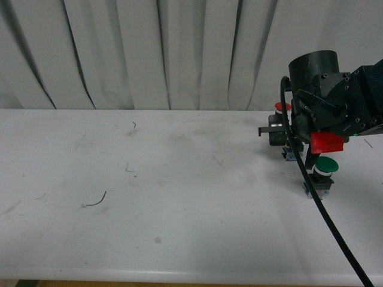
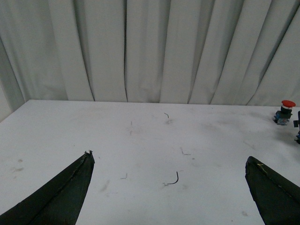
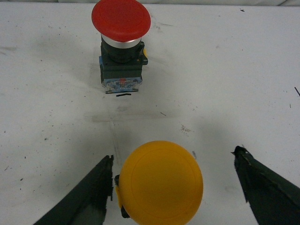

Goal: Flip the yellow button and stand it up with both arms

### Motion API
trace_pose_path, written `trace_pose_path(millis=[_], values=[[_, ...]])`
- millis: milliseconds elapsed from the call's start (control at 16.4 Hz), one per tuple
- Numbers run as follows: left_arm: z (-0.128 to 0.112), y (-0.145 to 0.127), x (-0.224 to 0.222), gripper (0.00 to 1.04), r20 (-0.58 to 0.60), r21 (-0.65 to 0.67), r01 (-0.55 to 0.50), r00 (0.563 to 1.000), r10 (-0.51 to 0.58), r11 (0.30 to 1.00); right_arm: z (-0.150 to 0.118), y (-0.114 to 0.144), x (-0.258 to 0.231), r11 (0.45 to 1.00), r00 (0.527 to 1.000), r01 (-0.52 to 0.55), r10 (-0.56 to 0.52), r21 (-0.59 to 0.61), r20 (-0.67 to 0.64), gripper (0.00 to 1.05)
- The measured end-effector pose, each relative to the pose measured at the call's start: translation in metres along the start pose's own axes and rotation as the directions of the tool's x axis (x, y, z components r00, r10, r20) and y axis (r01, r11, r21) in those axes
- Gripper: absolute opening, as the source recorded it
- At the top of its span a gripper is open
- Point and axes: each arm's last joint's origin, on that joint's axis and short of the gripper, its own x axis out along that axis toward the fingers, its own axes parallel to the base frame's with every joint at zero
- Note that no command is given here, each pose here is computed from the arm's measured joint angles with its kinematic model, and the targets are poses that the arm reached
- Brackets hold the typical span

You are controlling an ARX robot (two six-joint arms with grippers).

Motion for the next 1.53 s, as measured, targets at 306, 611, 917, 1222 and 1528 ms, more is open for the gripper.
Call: trace_pose_path(millis=[306,611,917,1222,1528], values=[[0.000,0.000,0.000,0.98,0.000,0.000,0.000,1.000,0.000,1.000,0.006,-0.001,-0.006,0.999,0.998,-0.038,0.037,0.037,0.044,0.98],[0.000,0.000,0.000,0.98,0.000,0.000,0.000,1.000,0.000,1.000,0.036,-0.030,-0.061,0.986,0.962,-0.149,0.127,0.074,0.242,0.98],[0.000,0.000,0.000,0.98,0.000,0.000,0.000,1.000,0.000,1.000,0.030,-0.070,-0.127,0.969,0.906,-0.244,0.210,0.047,0.367,0.98],[0.000,0.000,0.000,0.98,0.000,0.000,0.000,1.000,0.000,1.000,0.025,-0.096,-0.180,0.953,0.852,-0.301,0.259,0.022,0.455,0.98],[0.000,0.000,0.000,0.98,0.000,0.000,0.000,1.000,0.000,1.000,-0.010,-0.141,-0.270,0.966,0.780,-0.254,0.180,0.040,0.599,0.66]])
